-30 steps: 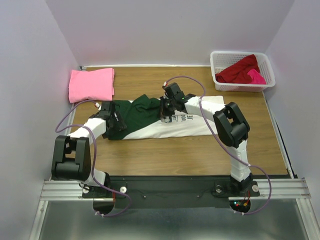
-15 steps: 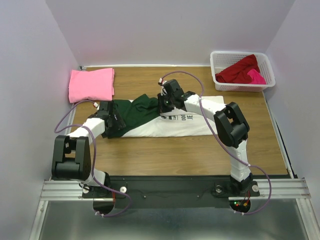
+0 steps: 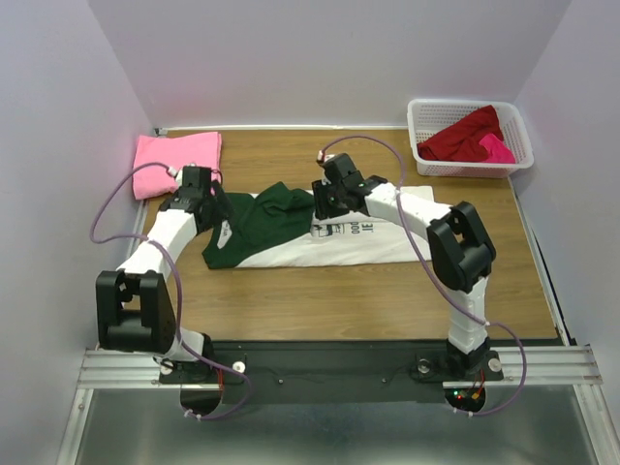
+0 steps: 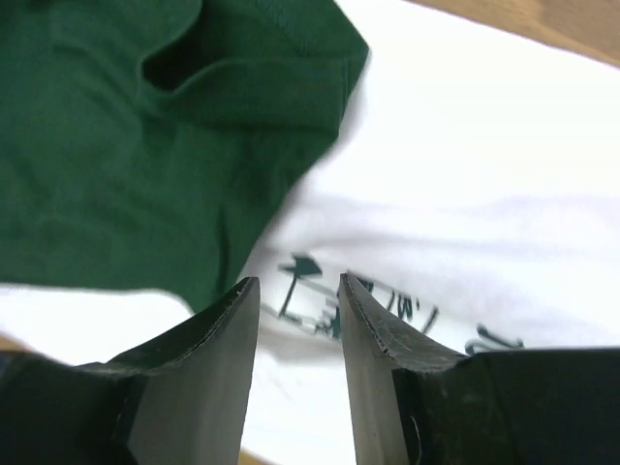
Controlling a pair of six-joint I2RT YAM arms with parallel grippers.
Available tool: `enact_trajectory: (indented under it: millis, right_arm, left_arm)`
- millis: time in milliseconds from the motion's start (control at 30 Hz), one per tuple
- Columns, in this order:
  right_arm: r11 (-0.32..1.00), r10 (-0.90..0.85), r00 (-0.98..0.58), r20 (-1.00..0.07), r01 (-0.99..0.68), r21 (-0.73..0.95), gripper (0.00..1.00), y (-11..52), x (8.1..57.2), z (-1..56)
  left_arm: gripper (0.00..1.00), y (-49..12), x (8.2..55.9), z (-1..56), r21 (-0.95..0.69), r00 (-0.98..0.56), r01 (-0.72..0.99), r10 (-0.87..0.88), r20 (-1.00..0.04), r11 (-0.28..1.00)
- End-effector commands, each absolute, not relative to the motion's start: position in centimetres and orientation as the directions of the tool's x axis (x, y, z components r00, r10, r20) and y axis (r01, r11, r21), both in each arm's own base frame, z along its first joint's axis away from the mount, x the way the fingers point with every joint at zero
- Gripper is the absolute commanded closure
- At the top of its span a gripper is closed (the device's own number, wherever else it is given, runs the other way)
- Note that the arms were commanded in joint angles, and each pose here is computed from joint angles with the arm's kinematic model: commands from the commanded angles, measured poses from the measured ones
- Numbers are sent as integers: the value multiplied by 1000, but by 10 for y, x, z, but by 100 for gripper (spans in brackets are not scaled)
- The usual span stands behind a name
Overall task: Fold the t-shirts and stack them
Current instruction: Fold the tshirt
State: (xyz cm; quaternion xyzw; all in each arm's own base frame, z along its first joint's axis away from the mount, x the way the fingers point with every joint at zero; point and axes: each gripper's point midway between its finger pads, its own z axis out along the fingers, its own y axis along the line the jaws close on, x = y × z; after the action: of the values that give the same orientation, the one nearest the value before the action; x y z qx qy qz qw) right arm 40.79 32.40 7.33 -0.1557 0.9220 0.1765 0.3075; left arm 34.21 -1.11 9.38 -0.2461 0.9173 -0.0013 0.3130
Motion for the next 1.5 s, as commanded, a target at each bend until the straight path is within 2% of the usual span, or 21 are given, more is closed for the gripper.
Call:
enact_trajectory:
  millis: [0,67,133,200,333,567,833,1067,1200,1300,1400,1433,1467]
  right_arm:
    - [924,-128,-732,-669,-332,188,55,287,405,111]
    - [940,-74,-743,-665,-275,203,56,264,402,119]
    - [960,-42,-779,-626,-206,191,57,232,392,102]
    - [966,5,-786,-619,-156,206,57,212,384,105]
    - [979,71,-828,-556,-48,197,57,165,360,78]
    - [987,117,-867,-485,47,154,57,128,329,47]
    - [989,135,-921,-366,103,106,57,108,295,18]
    - [989,139,-954,-266,119,87,57,101,260,9]
    - [992,86,-941,-329,51,113,57,106,272,36]
    - [983,34,-904,-427,-47,177,57,123,298,75]
    - [965,11,-855,-518,-128,230,57,142,331,115]
    - [955,6,-857,-515,-148,256,57,151,338,117]
    - [937,16,-828,-560,-183,297,57,164,355,138]
  left_arm:
    - [13,-56,374,146,-245,-652,-323,-403,-642,914]
    - [16,-80,379,144,-274,-684,-269,-383,-621,923]
    - [23,-103,384,134,-284,-716,-234,-362,-596,930]
    - [26,-113,389,127,-293,-729,-223,-358,-583,930]
    - [38,-122,411,113,-291,-741,-217,-352,-573,932]
    - [43,-135,424,76,-262,-787,-219,-329,-522,940]
    - [44,-73,450,54,-161,-736,-401,-422,-530,902]
    - [38,-56,469,55,-127,-725,-431,-427,-541,893]
    - [24,-59,467,75,-154,-711,-410,-421,-564,899]
    - [13,-60,466,107,-186,-683,-354,-390,-618,916]
    - [6,-67,472,141,-209,-645,-246,-321,-693,946]
    - [5,-69,472,146,-214,-639,-219,-306,-706,952]
    - [5,-75,478,156,-217,-628,-151,-263,-732,965]
